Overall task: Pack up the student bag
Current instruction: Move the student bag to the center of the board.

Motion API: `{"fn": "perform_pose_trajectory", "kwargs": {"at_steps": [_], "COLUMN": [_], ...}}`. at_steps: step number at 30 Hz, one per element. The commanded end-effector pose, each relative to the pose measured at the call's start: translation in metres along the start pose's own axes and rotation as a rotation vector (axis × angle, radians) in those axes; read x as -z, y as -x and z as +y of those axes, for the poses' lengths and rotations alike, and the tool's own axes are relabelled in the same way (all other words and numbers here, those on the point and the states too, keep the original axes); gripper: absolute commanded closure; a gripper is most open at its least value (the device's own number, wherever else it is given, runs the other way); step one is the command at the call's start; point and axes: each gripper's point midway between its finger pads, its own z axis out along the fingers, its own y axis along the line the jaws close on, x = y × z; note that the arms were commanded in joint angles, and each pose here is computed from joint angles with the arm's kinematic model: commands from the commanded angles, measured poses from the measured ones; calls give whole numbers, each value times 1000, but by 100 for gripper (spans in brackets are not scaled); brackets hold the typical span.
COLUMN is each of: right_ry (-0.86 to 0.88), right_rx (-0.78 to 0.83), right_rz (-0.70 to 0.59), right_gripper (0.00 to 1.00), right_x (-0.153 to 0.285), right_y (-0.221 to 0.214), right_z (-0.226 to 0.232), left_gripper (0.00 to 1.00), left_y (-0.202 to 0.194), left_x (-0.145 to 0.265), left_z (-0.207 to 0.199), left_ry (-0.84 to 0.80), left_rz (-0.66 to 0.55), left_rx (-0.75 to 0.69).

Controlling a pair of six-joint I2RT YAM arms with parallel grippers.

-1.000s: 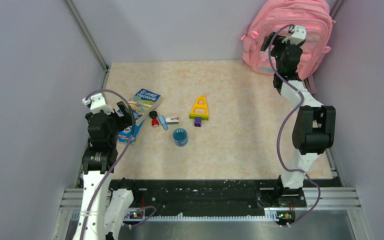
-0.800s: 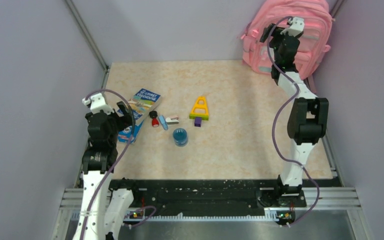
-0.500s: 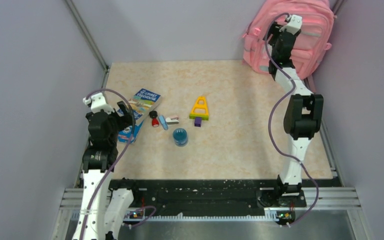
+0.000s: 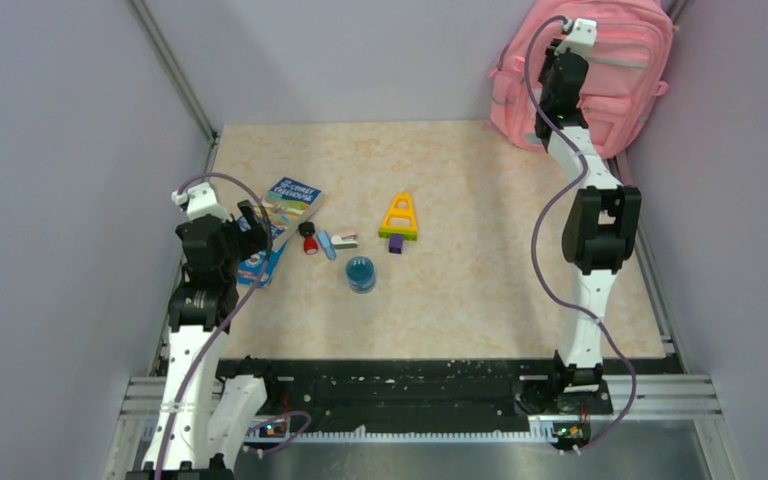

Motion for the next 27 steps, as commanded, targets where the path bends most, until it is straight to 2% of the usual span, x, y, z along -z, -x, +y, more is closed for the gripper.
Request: {"fn": "perform_pose_trajectory", "kwargs": {"at_steps": [1,3,4,8,10,18,23,27], "right_ry": [25,34,54,124,154,338,430,581], "right_rx": [35,20,25,41,4,-189,-148,-140], "right_rz": [-36,-71,-86,-127,-181,-153,-81,-7], "right_gripper": [83,98,100,100,100,100,100,100], "right_x": [8,17,23,54,84,197,262,314], "right_y": [30,44,53,82,111,108,107,102], "right_z": [-5,-7,-5,-2,-5,6,24,42], "left_gripper": [5,5,5,5,6,11,17,20], "left_y": [20,20,20,20,19,10,-5,-19], "left_x": [5,6,6,8,7,2,2,12], "left_z": [-4,-4,-4,-9,-10,-9,-43,-93], "left_ry": [-12,-14,-17,-47,-56,-47,-186,-408], "left_rz": [-58,-64,-65,-63,-59,-20,30,52], "left_rx": [25,25,24,16,6,-36,-90,-152]}}
